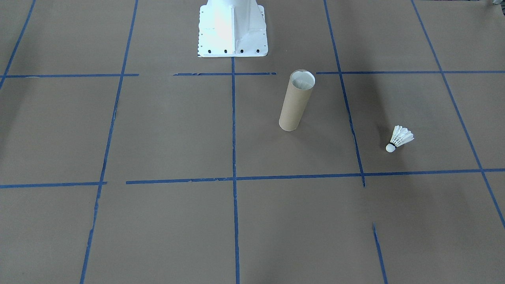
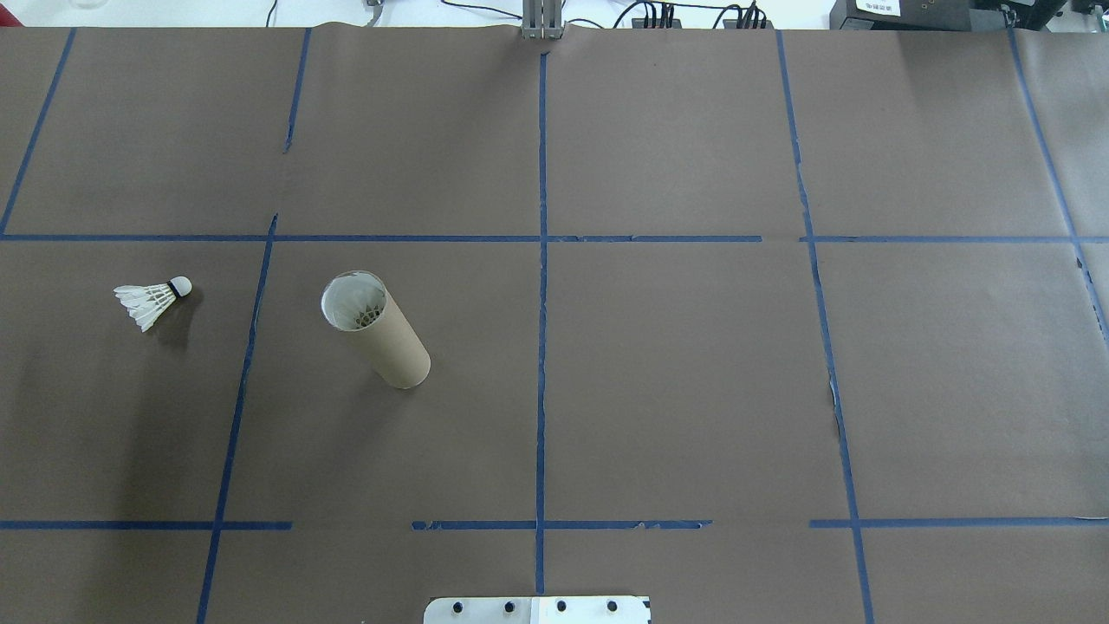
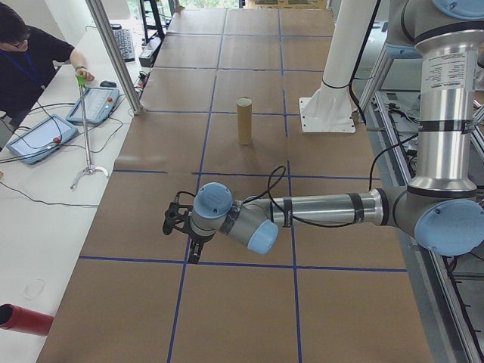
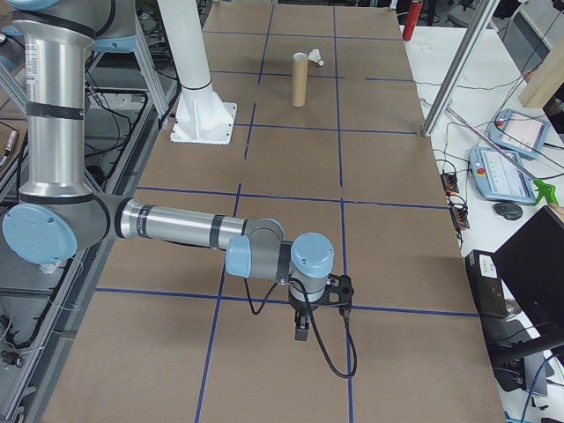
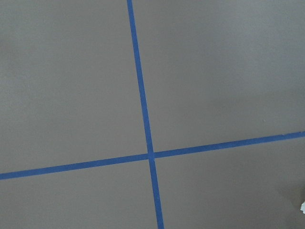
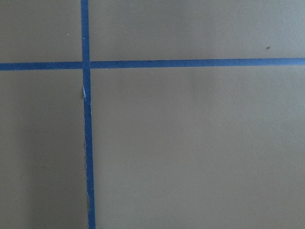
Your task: Collect badminton balls into bucket
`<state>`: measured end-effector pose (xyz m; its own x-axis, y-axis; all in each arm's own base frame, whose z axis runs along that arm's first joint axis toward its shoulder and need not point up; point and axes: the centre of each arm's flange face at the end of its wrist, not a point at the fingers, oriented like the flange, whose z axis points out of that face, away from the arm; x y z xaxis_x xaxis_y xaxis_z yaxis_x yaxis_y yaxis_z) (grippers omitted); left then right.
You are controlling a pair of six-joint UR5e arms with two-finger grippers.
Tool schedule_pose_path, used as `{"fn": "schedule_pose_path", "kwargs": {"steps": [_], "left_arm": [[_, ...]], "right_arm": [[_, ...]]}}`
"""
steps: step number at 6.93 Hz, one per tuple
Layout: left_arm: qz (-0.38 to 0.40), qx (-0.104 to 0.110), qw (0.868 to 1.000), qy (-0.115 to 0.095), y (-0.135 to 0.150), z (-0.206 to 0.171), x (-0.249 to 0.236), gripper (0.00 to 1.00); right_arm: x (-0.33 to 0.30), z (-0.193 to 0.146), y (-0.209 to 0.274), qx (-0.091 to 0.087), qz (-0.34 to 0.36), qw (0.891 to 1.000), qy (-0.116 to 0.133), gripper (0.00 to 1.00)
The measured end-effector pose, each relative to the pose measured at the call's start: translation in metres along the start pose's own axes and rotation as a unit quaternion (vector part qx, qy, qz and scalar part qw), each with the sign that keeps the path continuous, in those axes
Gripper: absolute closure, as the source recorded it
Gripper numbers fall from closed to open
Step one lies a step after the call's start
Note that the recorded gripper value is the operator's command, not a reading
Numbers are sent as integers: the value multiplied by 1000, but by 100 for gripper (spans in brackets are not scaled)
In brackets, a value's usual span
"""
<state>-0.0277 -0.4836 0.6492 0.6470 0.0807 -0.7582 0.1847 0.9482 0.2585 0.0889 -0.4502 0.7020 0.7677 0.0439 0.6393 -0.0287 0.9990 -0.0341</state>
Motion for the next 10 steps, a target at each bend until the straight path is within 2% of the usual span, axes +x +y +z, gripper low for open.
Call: {"fn": "schedule_pose_path", "kwargs": {"steps": [2,4,7,8,10], "left_arm": [[-57,20,998,35,27,29,28,0],[-123,33,988,87,44,53,76,0],[-233,43,956,175,69,76,140,0],[-260,52,945,190,76,86,158,0],[-291,70,933,199,86,109,181,0]], "right_arm": [[0,0,0,0,0,1000,0,0],[0,0,0,0,0,1000,0,0],[0,0,0,0,0,1000,0,0],[0,0,0,0,0,1000,0,0],[0,0,0,0,0,1000,0,0]]}}
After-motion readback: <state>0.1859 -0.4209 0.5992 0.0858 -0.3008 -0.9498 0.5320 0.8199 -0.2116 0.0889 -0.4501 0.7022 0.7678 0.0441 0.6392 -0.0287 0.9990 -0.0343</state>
